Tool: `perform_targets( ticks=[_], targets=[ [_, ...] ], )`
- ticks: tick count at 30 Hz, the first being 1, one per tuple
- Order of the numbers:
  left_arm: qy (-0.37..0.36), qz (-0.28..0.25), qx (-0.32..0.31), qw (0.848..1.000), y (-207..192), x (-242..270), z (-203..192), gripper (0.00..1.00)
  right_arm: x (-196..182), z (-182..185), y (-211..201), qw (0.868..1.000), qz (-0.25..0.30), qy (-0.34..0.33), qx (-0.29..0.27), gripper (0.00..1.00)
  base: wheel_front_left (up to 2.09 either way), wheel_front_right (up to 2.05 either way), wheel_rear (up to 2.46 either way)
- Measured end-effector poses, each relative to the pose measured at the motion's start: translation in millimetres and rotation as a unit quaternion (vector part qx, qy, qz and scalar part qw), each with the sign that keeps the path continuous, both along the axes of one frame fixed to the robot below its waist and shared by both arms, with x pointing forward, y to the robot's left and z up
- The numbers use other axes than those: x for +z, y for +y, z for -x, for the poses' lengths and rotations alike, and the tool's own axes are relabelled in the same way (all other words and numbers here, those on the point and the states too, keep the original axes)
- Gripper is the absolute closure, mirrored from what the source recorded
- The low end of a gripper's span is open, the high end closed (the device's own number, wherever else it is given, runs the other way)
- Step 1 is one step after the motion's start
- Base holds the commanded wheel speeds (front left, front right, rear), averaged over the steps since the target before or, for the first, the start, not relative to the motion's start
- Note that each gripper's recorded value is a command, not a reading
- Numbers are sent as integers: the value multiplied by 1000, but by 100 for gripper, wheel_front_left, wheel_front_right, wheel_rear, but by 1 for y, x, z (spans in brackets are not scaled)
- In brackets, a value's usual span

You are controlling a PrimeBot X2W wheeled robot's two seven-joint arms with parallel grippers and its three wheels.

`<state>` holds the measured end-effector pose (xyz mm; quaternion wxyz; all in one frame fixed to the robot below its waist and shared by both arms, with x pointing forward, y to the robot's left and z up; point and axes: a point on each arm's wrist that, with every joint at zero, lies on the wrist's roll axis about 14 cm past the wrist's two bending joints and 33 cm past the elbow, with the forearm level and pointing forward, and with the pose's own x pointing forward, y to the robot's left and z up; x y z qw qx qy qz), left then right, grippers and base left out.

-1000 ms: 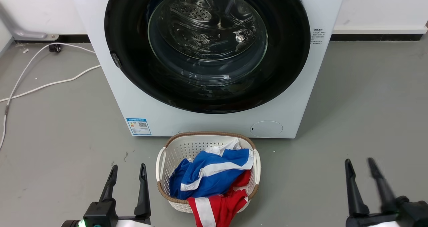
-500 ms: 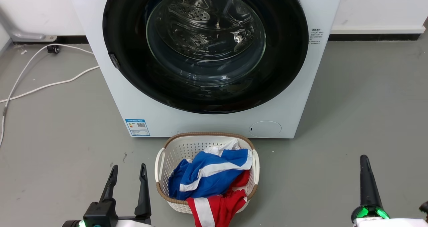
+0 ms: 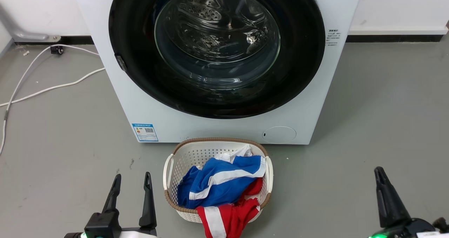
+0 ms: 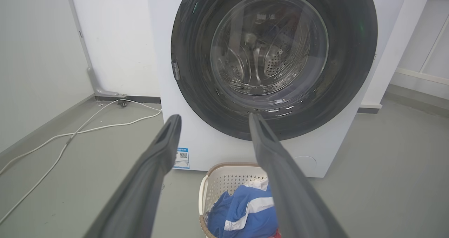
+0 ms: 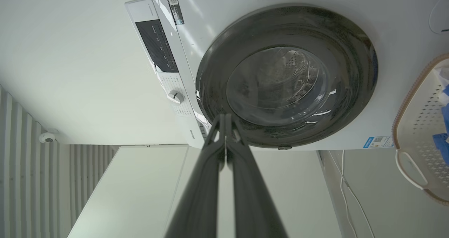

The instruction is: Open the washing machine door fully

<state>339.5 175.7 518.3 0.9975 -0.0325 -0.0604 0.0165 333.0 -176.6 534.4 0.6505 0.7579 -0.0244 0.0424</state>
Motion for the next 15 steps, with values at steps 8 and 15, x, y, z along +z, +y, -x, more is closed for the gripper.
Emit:
perform_targets(
  ticks=[8,15],
  targets=[
    [0,-5,2,1000,1,0,0,0,-20,4,0,999,24,29,16,100,0,0,0],
    [2,-6,4,1000,2,-1,0,0,-28,1,0,998,33,41,17,100,0,0,0]
  ],
)
